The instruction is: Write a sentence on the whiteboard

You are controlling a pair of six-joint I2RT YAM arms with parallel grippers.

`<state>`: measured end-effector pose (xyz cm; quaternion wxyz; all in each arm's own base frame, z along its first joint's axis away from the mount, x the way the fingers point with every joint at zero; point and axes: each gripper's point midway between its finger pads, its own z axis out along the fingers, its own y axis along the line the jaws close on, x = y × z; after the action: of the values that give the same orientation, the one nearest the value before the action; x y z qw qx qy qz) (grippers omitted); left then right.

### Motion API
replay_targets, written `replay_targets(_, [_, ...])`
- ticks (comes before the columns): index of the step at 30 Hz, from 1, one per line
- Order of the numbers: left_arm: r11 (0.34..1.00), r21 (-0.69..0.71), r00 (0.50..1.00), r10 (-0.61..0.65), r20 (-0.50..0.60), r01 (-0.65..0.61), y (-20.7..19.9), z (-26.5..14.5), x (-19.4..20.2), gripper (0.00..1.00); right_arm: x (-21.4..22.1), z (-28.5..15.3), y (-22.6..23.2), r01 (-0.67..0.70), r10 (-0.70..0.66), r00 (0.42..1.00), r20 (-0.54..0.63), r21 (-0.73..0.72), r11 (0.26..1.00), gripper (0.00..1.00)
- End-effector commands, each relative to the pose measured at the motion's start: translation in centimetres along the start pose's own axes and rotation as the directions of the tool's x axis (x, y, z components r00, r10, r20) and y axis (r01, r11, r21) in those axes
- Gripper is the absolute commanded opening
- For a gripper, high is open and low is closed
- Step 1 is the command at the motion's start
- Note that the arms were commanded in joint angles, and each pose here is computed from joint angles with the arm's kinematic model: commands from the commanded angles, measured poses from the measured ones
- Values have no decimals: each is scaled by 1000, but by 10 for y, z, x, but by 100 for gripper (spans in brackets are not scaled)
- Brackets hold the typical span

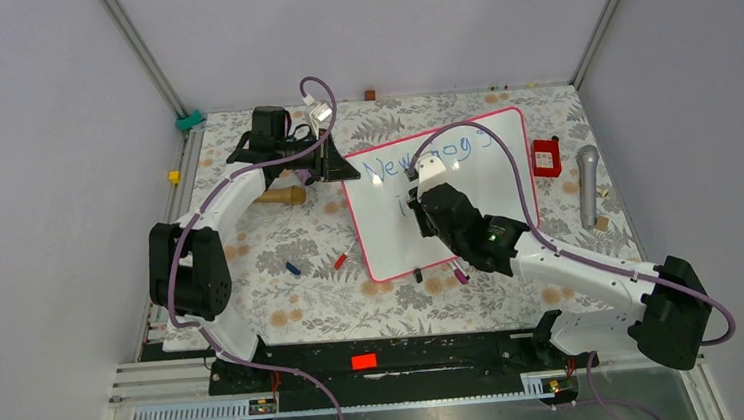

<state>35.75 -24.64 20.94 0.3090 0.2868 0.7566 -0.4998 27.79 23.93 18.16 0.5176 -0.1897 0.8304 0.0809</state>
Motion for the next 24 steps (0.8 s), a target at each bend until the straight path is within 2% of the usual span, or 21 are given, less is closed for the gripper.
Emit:
replay_targets(1, [980,-120,987,162,10,-160,19,3,-12,12,-25,-1,3,-38,39,998,47,-15,999,0])
replay_targets(24, [979,-119,985,171,16,-168,16,2,-15,12,11,-5,0,-64,64,997,-44,-13,998,0])
